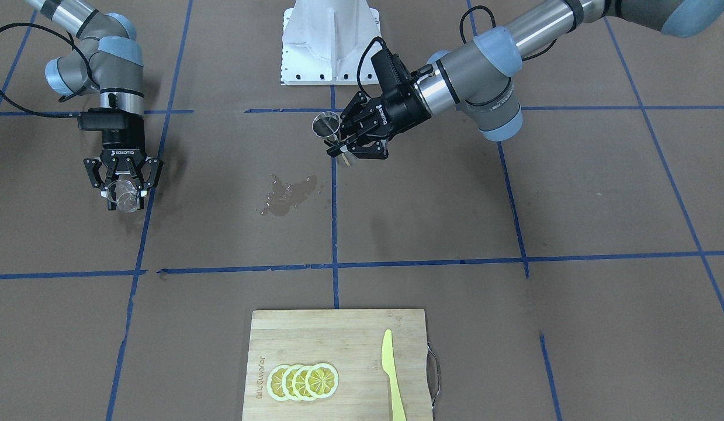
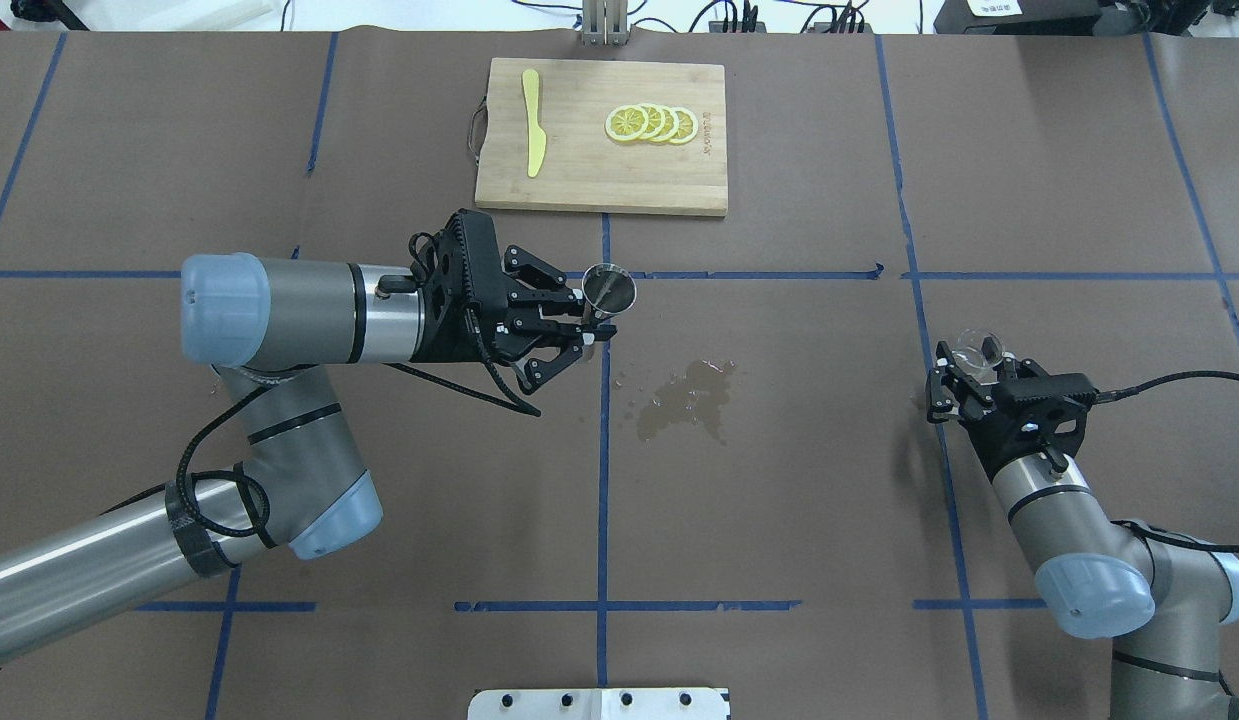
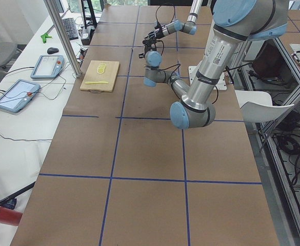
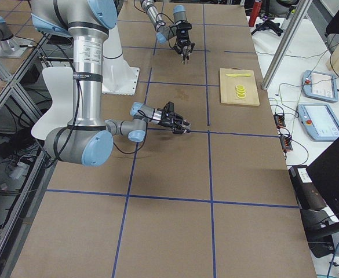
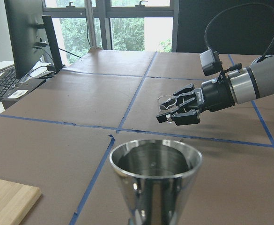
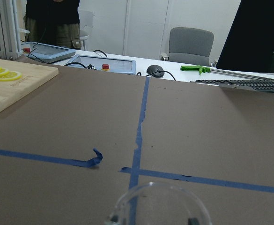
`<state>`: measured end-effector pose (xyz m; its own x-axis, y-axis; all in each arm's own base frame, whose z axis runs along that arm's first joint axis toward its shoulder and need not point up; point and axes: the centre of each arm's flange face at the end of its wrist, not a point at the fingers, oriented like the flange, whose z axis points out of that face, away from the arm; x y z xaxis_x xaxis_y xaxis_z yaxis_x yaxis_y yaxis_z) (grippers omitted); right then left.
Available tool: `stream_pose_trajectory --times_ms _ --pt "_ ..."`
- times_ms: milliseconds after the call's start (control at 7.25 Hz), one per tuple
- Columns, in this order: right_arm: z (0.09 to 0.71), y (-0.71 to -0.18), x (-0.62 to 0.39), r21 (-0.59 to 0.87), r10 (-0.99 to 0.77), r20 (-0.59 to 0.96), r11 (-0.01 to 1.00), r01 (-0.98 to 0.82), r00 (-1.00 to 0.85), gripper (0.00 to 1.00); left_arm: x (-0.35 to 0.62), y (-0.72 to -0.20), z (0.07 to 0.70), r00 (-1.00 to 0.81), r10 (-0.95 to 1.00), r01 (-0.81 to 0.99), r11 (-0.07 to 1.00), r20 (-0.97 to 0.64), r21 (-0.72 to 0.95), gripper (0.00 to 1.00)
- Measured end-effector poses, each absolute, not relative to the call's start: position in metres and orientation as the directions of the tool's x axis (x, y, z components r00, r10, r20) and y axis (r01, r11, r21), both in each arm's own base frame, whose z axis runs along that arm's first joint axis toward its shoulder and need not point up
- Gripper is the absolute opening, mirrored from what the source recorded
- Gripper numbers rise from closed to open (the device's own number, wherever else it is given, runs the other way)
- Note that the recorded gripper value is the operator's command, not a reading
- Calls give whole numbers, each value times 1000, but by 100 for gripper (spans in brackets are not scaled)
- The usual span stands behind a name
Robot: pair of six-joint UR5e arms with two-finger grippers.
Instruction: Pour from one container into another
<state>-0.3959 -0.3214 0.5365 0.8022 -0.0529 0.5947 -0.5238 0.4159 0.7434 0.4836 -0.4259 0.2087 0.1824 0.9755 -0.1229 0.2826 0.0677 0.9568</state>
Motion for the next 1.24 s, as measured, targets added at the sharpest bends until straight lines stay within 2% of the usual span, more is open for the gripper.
stream_pose_trajectory --times_ms 827,1241 --pt "542 -300 -412 754 -82 587 418 -507 806 33 484 -426 208 182 976 283 67 -123 957 0" --pt "541 -298 -417 745 -82 599 422 -517 797 40 484 -426 208 182 976 283 67 -123 957 0"
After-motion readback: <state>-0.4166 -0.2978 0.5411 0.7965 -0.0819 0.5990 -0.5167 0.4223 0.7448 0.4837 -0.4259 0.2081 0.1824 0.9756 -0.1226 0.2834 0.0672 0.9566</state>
